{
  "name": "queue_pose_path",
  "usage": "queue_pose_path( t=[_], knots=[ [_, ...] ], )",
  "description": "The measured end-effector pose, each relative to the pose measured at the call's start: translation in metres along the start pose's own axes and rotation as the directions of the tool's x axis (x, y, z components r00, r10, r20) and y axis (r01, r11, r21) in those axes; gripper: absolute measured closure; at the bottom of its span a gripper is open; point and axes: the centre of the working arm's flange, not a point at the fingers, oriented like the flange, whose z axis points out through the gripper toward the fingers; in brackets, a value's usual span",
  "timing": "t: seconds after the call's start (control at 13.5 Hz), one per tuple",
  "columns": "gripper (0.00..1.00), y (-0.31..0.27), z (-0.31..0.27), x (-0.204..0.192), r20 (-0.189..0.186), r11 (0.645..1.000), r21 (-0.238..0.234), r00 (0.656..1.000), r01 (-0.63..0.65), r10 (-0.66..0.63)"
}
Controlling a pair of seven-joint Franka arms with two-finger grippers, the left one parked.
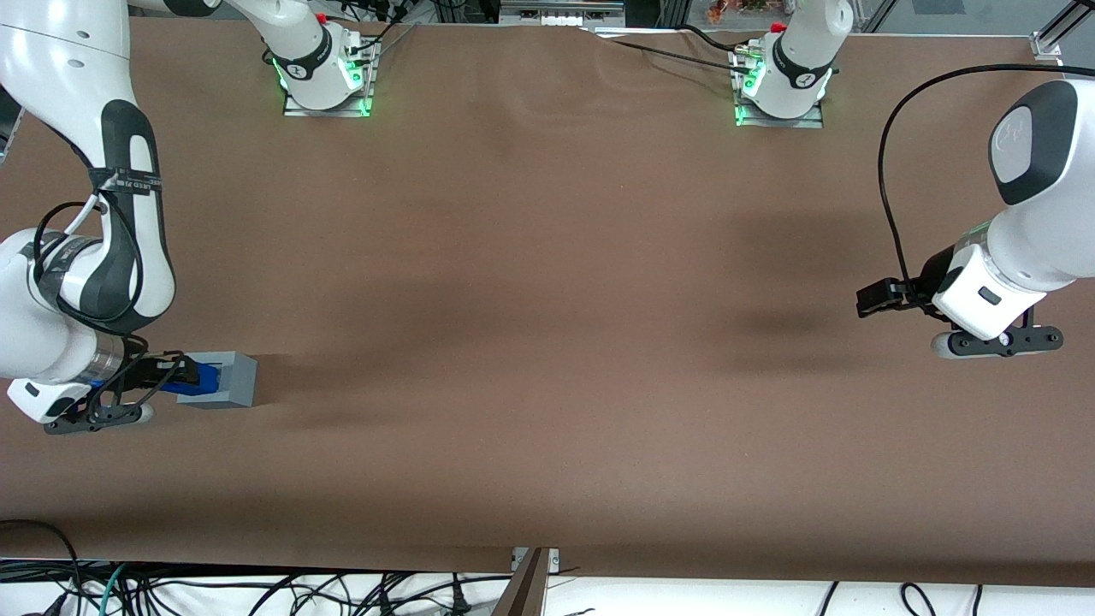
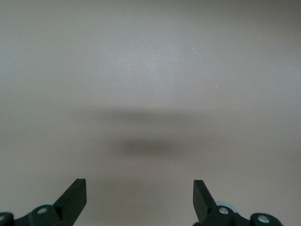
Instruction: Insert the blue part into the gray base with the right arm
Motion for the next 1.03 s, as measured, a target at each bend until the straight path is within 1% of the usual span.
queue_pose_path(
  t=[1.03],
  knots=[
    [0.5, 0.0001, 0.0004, -0.001, 0.006, 0.999, 0.006, 0.999, -0.044, 0.044]
  ],
)
